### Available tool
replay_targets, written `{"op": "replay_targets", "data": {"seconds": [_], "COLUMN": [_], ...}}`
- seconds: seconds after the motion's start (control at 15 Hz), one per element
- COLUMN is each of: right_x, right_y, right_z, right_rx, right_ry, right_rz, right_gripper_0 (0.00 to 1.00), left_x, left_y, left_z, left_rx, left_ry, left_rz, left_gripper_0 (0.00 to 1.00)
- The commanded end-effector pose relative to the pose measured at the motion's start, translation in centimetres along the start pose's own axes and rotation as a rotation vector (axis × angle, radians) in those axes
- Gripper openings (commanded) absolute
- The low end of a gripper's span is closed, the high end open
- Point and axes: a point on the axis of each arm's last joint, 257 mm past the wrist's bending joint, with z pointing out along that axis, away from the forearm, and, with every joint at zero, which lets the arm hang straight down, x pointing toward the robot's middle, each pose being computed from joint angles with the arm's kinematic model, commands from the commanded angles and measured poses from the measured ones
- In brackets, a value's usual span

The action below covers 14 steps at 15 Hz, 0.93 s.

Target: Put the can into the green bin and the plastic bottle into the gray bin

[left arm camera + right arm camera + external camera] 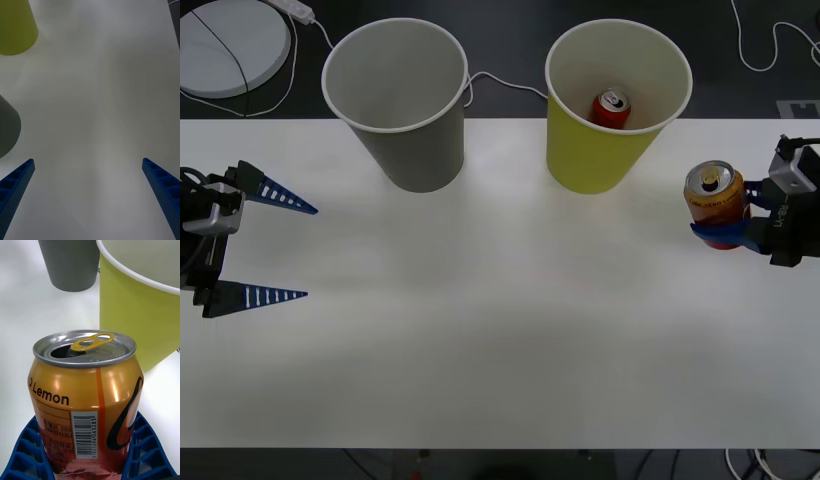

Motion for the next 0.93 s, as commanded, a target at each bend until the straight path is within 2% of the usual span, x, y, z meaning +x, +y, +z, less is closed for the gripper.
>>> {"op": "replay_targets", "data": {"seconds": [0.07, 0.2, 0.4, 0.6, 0.8, 0.93], "right_x": [-1.3, -2.4, -4.4, -8.6, -11.3, -13.0], "right_y": [0.2, 0.3, 0.0, -2.4, -3.3, -3.4], "right_z": [-1.2, -2.3, -3.2, -3.5, -3.5, -3.3], "right_rx": [-0.005, -0.020, -0.050, -0.008, -0.006, -0.004], "right_ry": [0.058, 0.111, 0.151, 0.149, 0.210, 0.242], "right_rz": [0.022, 0.034, 0.058, 0.032, -0.012, -0.018], "right_gripper_0": [0.00, 0.00, 0.00, 0.00, 0.00, 0.00], "left_x": [0.0, 0.0, 0.0, 0.0, 0.0, 0.0], "left_y": [0.0, 0.0, 0.0, 0.0, 0.0, 0.0], "left_z": [0.0, 0.0, 0.0, 0.0, 0.0, 0.0], "left_rx": [0.000, 0.000, 0.000, 0.000, 0.000, 0.000], "left_ry": [0.000, 0.000, 0.000, 0.000, 0.000, 0.000], "left_rz": [0.000, 0.000, 0.000, 0.000, 0.000, 0.000], "left_gripper_0": [1.00, 1.00, 1.00, 1.00, 1.00, 1.00]}}
